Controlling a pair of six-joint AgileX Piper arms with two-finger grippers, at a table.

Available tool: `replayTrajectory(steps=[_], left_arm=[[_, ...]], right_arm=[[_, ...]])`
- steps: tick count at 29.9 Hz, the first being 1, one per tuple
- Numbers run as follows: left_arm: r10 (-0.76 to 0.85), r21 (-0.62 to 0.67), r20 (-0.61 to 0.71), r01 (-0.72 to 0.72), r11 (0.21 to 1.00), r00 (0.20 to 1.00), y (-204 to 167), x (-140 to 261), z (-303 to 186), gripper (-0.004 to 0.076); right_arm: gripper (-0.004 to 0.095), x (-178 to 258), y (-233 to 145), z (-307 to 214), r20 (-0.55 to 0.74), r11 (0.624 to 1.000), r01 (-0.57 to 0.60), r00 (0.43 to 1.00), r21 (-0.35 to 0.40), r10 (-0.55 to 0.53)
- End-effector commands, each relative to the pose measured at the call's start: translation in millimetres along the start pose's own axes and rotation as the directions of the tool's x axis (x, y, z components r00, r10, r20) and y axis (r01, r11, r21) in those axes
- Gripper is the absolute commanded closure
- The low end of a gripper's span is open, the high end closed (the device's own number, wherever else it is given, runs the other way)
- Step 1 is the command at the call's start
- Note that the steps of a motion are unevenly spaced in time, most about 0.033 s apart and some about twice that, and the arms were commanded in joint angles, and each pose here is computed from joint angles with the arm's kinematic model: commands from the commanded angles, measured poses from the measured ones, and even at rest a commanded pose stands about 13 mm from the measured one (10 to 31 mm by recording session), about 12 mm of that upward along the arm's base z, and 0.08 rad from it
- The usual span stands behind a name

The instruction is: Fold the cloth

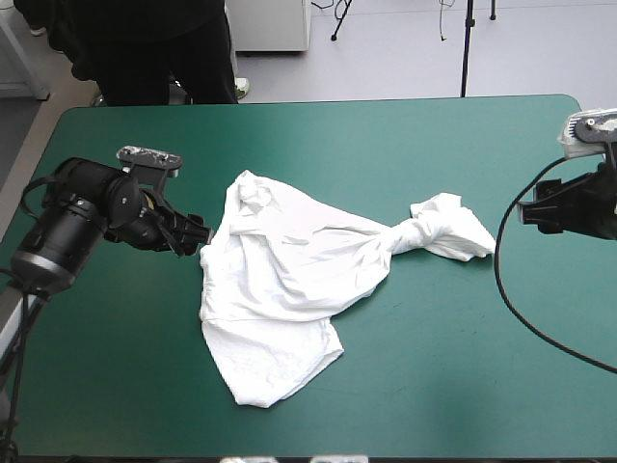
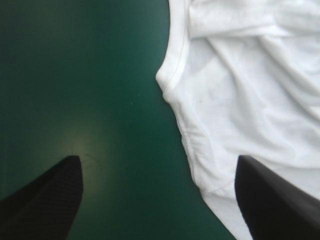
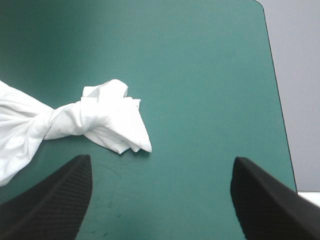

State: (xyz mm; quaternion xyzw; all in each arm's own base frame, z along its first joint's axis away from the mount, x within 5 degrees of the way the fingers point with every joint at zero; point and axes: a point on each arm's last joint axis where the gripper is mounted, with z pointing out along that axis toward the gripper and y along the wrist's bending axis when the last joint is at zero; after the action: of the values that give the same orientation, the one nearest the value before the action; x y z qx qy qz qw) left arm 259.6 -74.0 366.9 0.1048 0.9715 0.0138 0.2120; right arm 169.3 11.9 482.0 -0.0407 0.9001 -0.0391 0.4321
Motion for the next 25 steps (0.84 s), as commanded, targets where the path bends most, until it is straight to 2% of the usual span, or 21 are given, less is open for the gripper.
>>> replayTrajectory(steps=[1, 5, 12, 20, 23, 25], left_arm=[[-0.065, 0.000, 0.031, 0.065, 0.998, 0.997, 9.6, -9.4, 20.0, 0.0122], [-0.092, 0.052, -0.037, 0.094, 0.994, 0.995, 14.0, -22.2, 61.4, 0.0122], [-0.088, 0.070, -0.155, 0.100, 0.993, 0.984, 6.8, -30.6, 125.4, 0.0122], [-0.093, 0.097, -0.208, 0.115, 0.989, 0.974, 1.1, -31.8, 161.4, 0.0127], [-0.103, 0.126, -0.219, 0.133, 0.983, 0.970, -2.5, -32.0, 169.2, 0.0195], [-0.107, 0.137, -0.228, 0.141, 0.980, 0.968, -4.0, -31.7, 172.6, 0.0298]], right_arm=[[0.0188, 0.5, -2.8, -10.0, 0.067, 1.000, -0.001, 0.998, 0.012, 0.000], [0.0188, 8.5, -1.0, -2.4, 0.038, 1.000, 0.004, 0.999, 0.006, -0.004], [0.0191, 16.4, 5.3, 11.3, -0.003, 0.999, -0.004, 1.000, -0.039, 0.004], [0.0210, 27.7, 8.4, 30.8, -0.059, 0.999, 0.008, 0.998, -0.040, -0.010], [0.0210, 34.5, 10.2, 41.3, -0.079, 0.999, 0.013, 0.997, -0.042, -0.017], [0.0210, 42.2, 11.2, 52.1, -0.107, 0.999, 0.024, 0.994, -0.036, -0.028]])
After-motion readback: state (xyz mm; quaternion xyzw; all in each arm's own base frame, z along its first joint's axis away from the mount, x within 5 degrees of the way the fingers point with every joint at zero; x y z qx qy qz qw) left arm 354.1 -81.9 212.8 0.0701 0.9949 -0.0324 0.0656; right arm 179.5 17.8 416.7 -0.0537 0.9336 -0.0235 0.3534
